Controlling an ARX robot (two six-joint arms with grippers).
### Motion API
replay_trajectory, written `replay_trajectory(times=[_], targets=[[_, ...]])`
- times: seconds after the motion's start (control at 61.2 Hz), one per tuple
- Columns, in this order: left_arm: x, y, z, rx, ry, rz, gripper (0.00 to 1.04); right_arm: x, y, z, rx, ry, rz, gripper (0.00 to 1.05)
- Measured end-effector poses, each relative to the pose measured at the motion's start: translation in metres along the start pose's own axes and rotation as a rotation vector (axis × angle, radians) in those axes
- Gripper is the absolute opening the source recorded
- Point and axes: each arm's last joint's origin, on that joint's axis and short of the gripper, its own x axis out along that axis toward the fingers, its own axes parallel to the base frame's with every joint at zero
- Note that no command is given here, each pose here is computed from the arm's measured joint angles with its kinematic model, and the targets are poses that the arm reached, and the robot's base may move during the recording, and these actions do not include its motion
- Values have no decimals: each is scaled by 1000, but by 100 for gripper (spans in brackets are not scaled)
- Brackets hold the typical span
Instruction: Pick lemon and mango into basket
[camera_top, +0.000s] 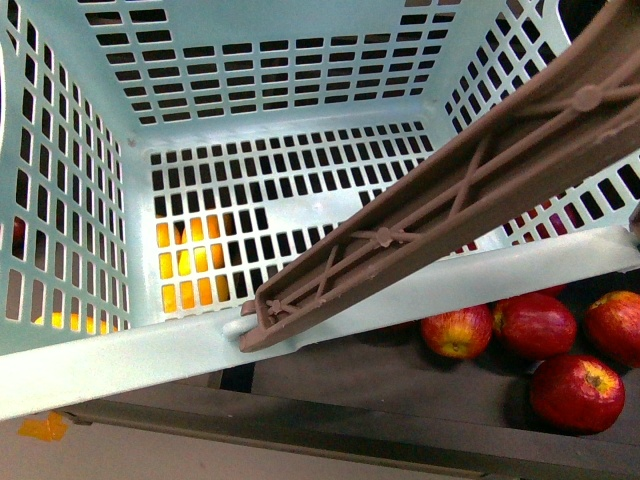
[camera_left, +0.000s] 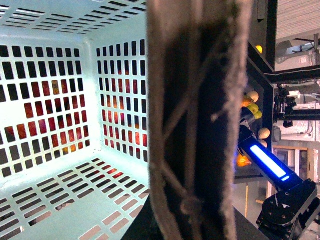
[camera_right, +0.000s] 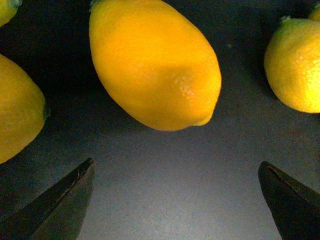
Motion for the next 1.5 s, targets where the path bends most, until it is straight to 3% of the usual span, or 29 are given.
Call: replay_trajectory(times=[0.31, 0.539, 0.915, 1.372, 1.421, 1.503], targets=[[0, 0, 0, 0, -1, 0, 5, 24, 4, 16, -67, -4, 26, 96], [0, 0, 0, 0, 0, 0, 5, 37, 14, 10, -84, 23, 48, 96], [0, 0, 0, 0, 0, 0, 5, 29, 8, 30, -77, -48, -7, 96], [0, 0, 0, 0, 0, 0, 5, 32, 12, 26, -74, -31, -13, 96], [0, 0, 0, 0, 0, 0, 5, 33, 12, 25, -73, -29, -13, 93], [0, 0, 0, 0, 0, 0, 5, 34, 14, 23, -76, -14, -16, 78]])
